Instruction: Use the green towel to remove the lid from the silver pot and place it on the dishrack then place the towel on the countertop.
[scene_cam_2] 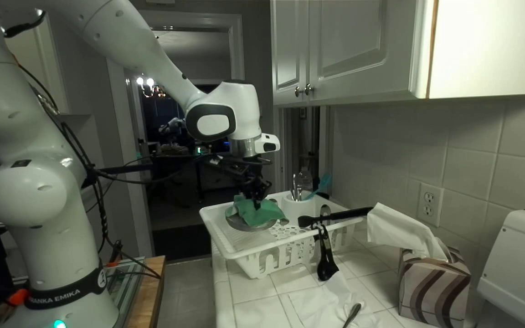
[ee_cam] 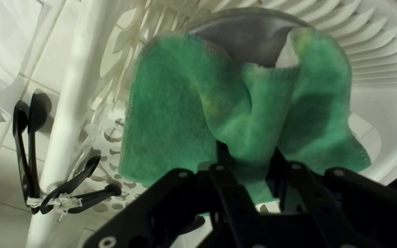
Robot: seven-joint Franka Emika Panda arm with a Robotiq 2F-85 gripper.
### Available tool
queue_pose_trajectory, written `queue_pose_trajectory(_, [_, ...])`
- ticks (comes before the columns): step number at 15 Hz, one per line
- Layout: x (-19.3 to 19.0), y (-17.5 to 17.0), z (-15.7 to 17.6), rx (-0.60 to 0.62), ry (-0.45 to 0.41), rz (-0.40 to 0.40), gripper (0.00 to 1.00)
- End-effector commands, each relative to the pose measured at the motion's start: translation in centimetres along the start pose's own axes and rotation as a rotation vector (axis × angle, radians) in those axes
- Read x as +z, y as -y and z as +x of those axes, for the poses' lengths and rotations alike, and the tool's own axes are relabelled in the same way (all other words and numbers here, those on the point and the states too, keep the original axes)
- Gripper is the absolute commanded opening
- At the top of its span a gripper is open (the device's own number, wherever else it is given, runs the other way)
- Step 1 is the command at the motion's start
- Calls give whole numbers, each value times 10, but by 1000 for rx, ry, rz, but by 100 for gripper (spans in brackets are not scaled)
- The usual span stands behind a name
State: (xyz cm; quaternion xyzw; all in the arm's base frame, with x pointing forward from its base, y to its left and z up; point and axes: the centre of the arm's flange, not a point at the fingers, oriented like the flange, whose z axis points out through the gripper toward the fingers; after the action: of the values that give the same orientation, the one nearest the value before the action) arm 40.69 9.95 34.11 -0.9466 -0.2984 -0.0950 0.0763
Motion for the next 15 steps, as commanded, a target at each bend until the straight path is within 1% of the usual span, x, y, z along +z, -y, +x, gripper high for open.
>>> queue_pose_trajectory(1, [18, 1, 4, 19, -59, 17, 7])
queue_pose_trajectory(6, [37, -3, 11, 58, -129, -7, 7])
queue_pose_trajectory(10, [51, -7, 13, 85, -147, -27, 7])
queue_pose_trajectory(15, [66, -13, 14, 98, -143, -56, 7])
